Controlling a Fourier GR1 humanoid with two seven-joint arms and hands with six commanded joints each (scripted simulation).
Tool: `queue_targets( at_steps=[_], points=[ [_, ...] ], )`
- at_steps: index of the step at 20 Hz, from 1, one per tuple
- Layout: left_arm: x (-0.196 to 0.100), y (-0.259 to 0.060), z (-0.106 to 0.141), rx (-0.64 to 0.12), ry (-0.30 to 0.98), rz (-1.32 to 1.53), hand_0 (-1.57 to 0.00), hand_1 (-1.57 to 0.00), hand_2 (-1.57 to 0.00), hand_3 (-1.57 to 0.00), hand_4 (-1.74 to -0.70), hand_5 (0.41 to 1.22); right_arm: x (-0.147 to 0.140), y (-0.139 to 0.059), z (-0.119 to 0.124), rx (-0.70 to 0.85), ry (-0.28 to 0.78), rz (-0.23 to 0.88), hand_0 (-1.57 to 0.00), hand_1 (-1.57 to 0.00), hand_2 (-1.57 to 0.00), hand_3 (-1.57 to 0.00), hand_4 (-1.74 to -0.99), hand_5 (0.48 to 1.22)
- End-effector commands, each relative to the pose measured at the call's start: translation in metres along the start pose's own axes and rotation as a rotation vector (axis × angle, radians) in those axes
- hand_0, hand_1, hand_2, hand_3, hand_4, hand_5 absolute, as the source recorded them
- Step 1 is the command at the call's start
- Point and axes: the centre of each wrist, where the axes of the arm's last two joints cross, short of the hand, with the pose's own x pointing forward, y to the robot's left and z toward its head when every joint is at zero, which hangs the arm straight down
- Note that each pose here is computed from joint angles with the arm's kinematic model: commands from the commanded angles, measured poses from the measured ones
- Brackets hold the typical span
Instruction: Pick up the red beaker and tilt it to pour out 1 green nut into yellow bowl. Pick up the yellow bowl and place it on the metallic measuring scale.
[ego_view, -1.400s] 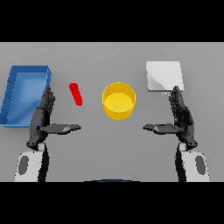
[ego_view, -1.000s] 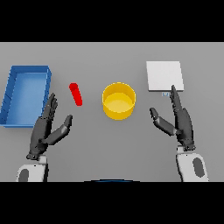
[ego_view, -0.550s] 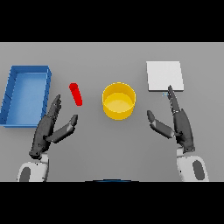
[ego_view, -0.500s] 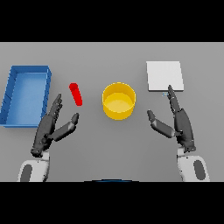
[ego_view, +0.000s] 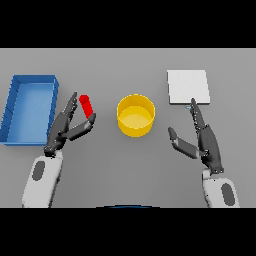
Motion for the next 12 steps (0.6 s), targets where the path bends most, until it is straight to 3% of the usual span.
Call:
queue_targets(
  at_steps=[1, 4, 12],
  points=[
    [0.001, 0.002, -0.006, -0.005, -0.004, -0.003, 0.0, 0.0, 0.0, 0.0, -1.19, 0.641, 0.0, -0.002, -0.003, -0.011, 0.005, 0.012, 0.0, 0.0, 0.0, 0.0, -1.222, 0.626],
    [0.004, -0.003, -0.02, -0.012, -0.015, -0.028, 0.0, 0.0, 0.0, 0.0, -1.2, 0.654, 0.0, 0.003, 0.002, -0.004, 0.011, -0.006, 0.0, 0.0, 0.0, 0.0, -1.229, 0.628],
    [0.003, -0.013, -0.05, 0.006, 0.01, -0.056, 0.0, 0.0, 0.0, 0.0, -1.22, 0.678, -0.001, -0.007, 0.002, -0.019, 0.02, -0.001, 0.0, 0.0, 0.0, 0.0, -1.241, 0.641]
  ],
)
